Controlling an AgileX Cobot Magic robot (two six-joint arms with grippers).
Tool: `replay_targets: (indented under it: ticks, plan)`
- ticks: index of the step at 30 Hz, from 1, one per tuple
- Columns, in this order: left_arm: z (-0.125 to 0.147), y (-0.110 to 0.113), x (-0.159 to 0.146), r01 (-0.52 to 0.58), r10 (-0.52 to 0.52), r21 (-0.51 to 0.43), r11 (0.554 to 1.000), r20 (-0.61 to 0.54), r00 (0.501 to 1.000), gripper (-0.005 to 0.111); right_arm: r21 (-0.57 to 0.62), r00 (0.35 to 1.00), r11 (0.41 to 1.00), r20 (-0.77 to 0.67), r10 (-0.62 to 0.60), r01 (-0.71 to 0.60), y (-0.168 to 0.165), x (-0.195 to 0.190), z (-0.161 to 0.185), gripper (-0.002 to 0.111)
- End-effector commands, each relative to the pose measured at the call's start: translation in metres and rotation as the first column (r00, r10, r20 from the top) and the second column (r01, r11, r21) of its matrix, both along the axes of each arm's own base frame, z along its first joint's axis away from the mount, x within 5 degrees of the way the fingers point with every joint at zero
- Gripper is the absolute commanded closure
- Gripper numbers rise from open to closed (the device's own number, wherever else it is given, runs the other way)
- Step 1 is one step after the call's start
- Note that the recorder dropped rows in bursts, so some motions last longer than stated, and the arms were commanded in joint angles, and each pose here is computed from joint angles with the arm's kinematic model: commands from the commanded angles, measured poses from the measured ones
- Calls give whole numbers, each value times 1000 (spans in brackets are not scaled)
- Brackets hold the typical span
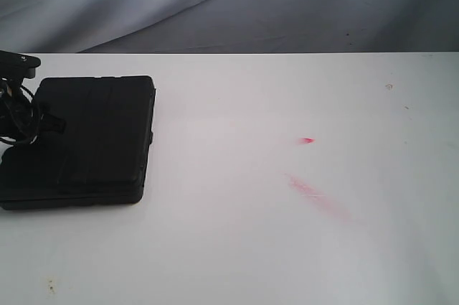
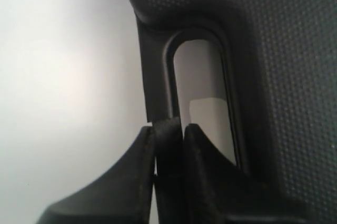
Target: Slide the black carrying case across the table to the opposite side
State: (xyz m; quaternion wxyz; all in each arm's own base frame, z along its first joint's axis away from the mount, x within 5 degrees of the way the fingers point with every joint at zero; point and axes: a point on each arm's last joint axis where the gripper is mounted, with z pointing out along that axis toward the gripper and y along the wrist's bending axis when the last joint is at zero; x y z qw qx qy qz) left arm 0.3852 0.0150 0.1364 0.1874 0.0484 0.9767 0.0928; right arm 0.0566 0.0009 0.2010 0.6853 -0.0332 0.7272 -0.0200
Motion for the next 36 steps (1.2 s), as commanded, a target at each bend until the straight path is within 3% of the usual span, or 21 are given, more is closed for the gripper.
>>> replay_targets:
  ticks: [1,19,36]
  plan:
    - [7,-1,1,21,-21,-3,1000,30,999,107,3,1000,1000,5,-6,6,0,0,-1,108]
    - [5,-8,0,-36,39,-100,994,29,999,107,3,1000,1000,5,-6,6,0,0,-1,108]
    - [5,-16,0,-8,10,-101,995,27,1000,107,3,1000,1000,5,-6,6,0,0,-1,108]
